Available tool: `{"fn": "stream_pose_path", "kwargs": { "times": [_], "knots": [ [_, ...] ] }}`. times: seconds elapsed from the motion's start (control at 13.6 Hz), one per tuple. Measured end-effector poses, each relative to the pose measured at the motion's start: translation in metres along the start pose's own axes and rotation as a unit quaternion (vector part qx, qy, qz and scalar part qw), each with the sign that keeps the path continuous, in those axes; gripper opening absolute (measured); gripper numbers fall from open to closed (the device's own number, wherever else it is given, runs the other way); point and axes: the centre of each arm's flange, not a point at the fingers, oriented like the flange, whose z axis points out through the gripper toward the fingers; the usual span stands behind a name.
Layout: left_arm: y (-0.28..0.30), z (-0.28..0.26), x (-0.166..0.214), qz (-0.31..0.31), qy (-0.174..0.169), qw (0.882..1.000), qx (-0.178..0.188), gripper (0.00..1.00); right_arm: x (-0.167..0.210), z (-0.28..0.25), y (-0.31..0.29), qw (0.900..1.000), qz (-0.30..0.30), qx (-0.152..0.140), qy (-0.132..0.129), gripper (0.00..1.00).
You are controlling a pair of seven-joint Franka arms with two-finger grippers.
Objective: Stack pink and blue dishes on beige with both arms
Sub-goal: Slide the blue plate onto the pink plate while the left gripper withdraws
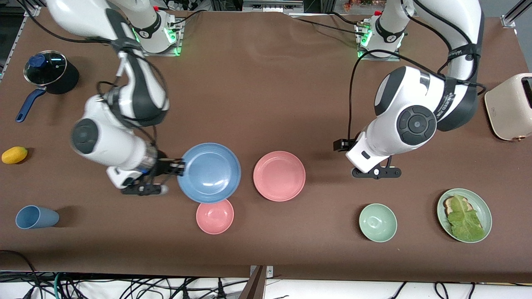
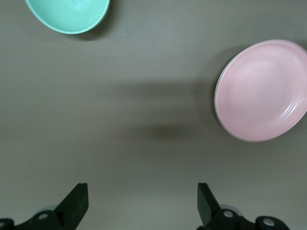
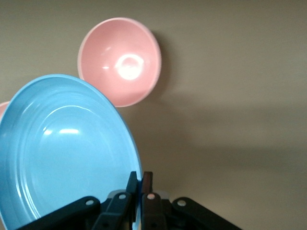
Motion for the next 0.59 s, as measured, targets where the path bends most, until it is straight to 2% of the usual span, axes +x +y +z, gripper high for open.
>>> {"fn": "stream_pose_path", "kwargs": {
  "times": [0.29,0.59],
  "knots": [
    [-0.074,-0.050,0.002,0.004,0.008,1.000,-0.015,1.00,-0.032,0.042,-0.076,0.998,0.058,0.000,0.022,0.05],
    [-0.140,-0.106,-0.025,-0.010,0.021,0.999,-0.029,1.00,-0.055,0.076,-0.117,0.994,0.100,0.008,0.037,0.05]
  ]
}}
